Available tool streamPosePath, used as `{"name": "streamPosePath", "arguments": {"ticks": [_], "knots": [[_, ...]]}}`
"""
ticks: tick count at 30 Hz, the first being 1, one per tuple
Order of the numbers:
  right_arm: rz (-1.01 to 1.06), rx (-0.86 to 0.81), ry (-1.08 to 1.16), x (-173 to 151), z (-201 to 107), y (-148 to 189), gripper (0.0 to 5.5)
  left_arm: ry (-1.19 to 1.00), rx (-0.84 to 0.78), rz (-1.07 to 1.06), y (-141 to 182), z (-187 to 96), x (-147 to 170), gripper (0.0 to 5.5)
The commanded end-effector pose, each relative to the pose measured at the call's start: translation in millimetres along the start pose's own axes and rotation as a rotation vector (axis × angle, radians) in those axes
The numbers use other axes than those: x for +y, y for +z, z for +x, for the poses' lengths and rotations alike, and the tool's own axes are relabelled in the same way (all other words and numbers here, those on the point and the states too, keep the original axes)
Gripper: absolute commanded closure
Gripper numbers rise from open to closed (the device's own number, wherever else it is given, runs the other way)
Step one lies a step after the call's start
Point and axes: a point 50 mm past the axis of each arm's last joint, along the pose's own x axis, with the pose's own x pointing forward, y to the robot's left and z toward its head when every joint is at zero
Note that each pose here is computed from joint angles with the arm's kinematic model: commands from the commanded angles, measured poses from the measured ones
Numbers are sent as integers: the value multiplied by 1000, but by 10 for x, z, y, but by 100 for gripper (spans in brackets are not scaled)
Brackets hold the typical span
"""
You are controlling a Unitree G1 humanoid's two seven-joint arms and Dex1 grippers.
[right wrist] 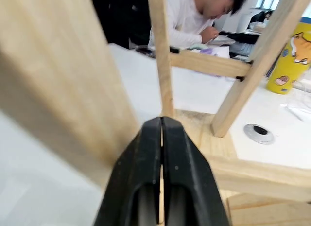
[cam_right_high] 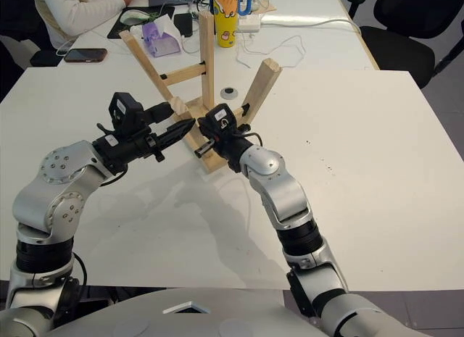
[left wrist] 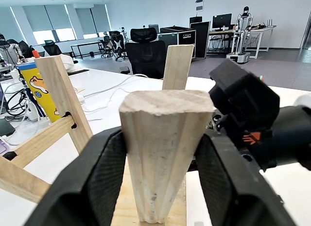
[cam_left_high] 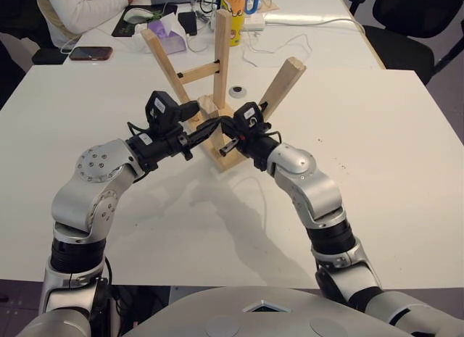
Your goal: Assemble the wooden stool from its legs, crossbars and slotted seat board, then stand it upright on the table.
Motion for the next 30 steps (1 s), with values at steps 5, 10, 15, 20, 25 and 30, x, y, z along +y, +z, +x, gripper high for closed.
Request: {"name": "streamPosePath", "arguments": {"ticks": [5, 10, 15, 20, 25, 30], "knots": [[-116, -252, -205, -256, -160, 345, 548, -13, 59, -47, -85, -108, 13, 332], [-201, 163, -12, -43, -110, -309, 548, -23, 70, -46, -77, -119, 33, 332], [-169, 517, 21, -25, -267, -832, 548, -33, 73, -46, -68, -118, 35, 332], [-173, 85, -77, -63, -167, -184, 548, -34, 90, -48, -82, -155, 54, 332], [-95, -326, -179, -238, -312, 563, 548, -21, 100, -39, -88, -168, 90, 332], [-7, -467, -356, -691, -471, 989, 548, -16, 107, -12, -67, -191, 165, 332]]}}
